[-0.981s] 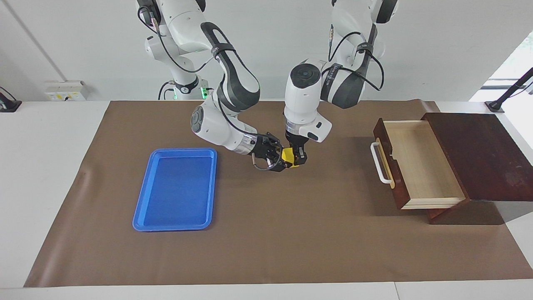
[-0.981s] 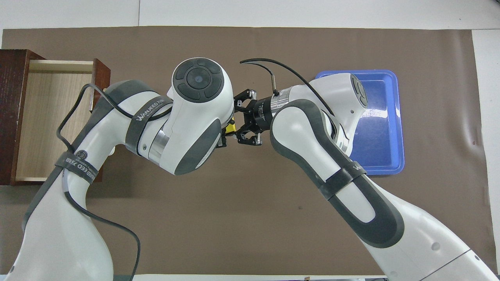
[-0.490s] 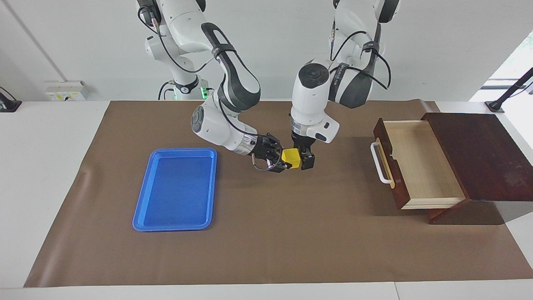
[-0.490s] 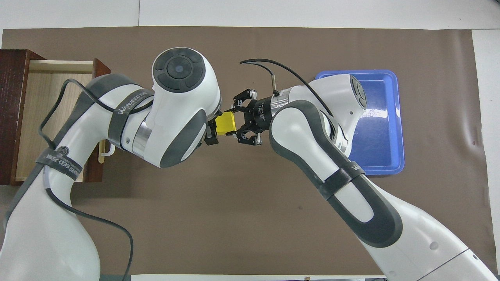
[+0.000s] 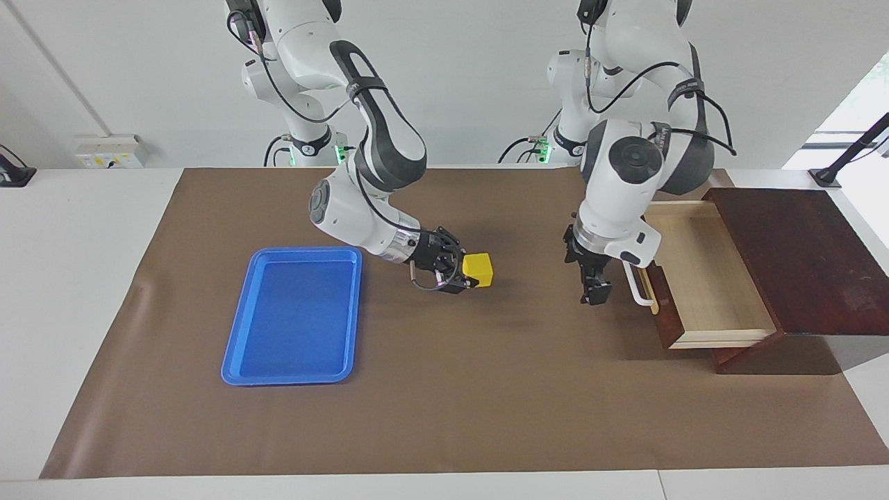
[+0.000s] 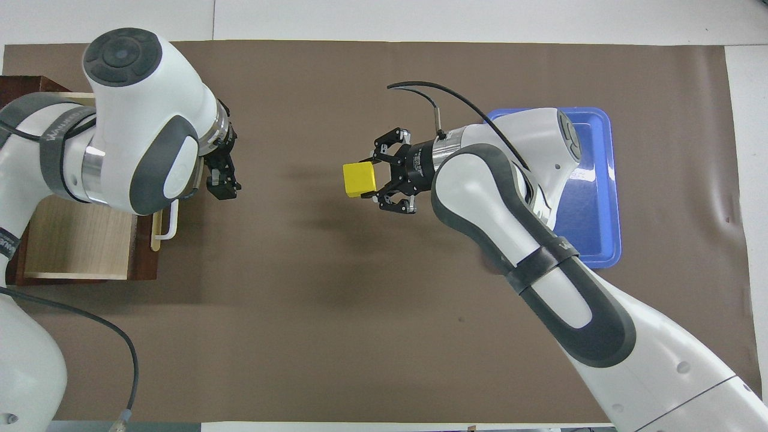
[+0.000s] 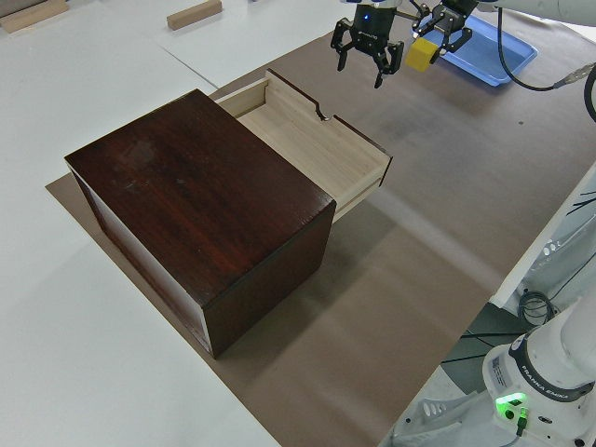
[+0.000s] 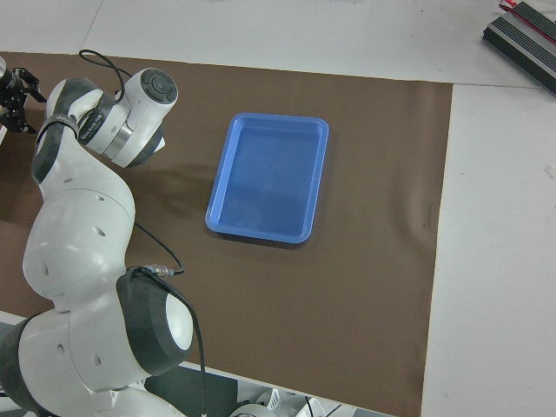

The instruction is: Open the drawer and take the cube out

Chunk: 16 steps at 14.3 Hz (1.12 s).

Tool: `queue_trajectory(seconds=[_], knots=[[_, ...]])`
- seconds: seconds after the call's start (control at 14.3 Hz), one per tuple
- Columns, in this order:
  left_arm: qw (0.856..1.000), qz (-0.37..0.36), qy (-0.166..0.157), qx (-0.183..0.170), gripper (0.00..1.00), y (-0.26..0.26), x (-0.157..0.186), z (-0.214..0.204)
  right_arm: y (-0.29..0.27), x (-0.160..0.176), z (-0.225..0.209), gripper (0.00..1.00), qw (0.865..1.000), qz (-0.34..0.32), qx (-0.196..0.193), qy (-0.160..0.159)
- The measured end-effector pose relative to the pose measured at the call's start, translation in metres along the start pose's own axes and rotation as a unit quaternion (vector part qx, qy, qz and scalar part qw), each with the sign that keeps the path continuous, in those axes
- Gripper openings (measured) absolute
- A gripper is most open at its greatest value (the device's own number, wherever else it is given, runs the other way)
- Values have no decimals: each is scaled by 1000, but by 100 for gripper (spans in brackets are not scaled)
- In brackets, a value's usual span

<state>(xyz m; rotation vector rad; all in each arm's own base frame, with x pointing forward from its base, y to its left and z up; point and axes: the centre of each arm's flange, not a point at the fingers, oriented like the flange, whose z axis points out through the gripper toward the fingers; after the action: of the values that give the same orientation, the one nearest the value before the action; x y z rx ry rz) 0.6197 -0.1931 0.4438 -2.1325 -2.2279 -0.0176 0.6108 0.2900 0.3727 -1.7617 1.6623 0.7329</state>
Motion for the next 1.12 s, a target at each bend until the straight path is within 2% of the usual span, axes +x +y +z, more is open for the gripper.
queue_trajectory(seconds=[0.28, 0.35, 0.49, 0.63, 0.84, 0.98, 1.12], knots=[[1000, 30, 3, 6, 100, 21, 81, 6, -30, 93, -92, 56, 999, 26, 9, -18], [999, 38, 3, 8, 100, 24, 97, 9, -33, 121, -117, 56, 999, 31, 18, -16], [998, 61, -1, 10, 100, 26, 116, 10, -30, 178, -157, 56, 998, 49, 26, 8], [997, 79, 0, 9, 100, 27, 130, 9, -14, 227, -176, 56, 997, 64, 24, 19], [996, 85, 5, 6, 100, 29, 160, 7, 24, 297, -184, 56, 999, 43, 17, 18], [996, 93, 14, 1, 100, 32, 185, 6, 40, 320, -190, 56, 999, 44, 8, 10], [994, 103, 29, -3, 100, 35, 227, 7, 45, 325, -193, 56, 999, 47, 5, 10]])
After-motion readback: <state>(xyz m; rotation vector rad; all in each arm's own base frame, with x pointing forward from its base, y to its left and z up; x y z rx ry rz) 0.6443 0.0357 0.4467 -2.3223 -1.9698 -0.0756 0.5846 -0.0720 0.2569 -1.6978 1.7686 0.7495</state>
